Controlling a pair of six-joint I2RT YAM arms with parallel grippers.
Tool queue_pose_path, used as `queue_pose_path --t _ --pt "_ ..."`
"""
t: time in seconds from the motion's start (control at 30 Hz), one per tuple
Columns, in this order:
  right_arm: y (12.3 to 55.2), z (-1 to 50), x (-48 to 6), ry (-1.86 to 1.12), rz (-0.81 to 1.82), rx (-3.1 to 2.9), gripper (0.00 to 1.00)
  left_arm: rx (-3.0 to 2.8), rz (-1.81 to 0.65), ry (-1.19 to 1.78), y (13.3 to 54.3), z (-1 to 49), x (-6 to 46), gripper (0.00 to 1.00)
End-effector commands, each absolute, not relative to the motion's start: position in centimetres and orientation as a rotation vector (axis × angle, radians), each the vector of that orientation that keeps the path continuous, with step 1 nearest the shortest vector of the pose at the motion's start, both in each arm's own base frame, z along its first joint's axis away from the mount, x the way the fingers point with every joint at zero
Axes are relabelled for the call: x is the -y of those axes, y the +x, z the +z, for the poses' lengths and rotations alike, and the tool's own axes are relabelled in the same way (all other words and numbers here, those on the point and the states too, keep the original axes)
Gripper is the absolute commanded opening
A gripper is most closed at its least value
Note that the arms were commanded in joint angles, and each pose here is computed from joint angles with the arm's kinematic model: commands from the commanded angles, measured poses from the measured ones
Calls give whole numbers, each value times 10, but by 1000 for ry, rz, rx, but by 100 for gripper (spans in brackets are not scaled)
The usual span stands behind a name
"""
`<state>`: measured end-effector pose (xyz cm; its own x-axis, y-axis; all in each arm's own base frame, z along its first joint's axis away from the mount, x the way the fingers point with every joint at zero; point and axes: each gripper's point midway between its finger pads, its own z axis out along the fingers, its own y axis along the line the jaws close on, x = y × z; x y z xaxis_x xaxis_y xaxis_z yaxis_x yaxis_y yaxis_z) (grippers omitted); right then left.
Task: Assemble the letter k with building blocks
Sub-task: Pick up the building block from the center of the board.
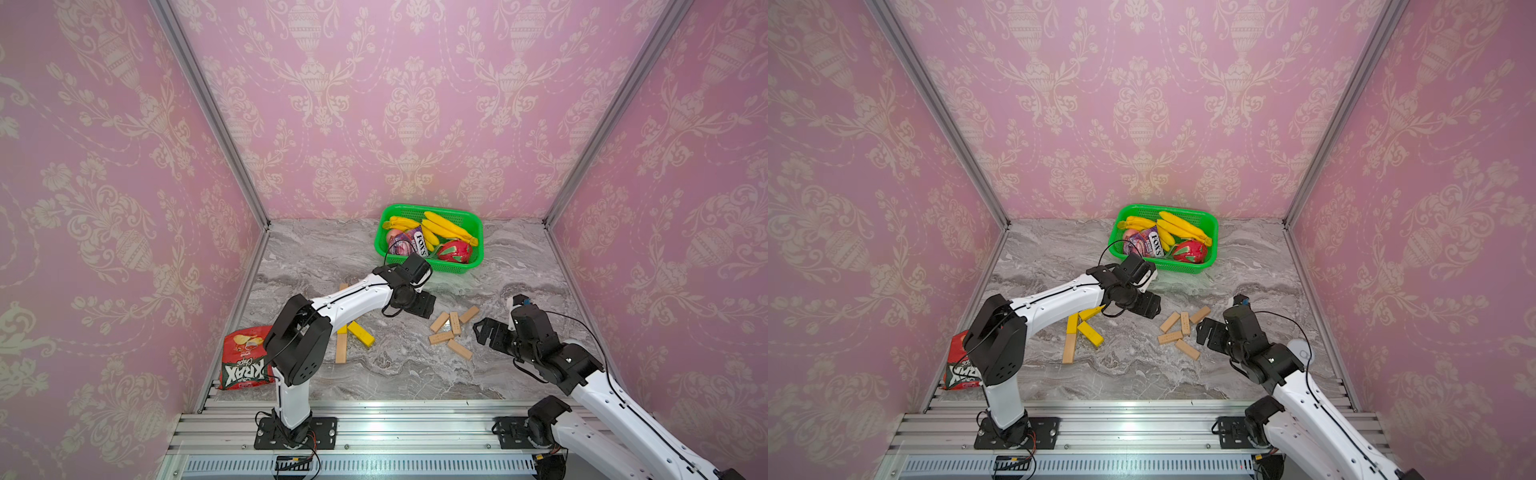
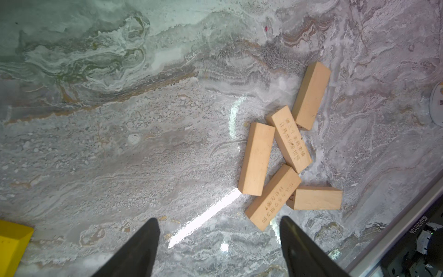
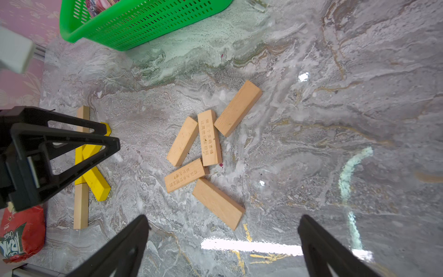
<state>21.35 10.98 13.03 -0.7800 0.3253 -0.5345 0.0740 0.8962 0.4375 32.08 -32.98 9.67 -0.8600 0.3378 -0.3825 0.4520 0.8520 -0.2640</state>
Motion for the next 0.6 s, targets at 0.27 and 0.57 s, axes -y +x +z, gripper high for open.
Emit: queue_pose_path --t 0.27,0.57 --pt "218 110 -108 340 486 -2499 100 -2692 -409 716 325 83 349 76" --pt "224 91 -113 413 574 -2541 100 -2685 -344 789 311 60 367 74"
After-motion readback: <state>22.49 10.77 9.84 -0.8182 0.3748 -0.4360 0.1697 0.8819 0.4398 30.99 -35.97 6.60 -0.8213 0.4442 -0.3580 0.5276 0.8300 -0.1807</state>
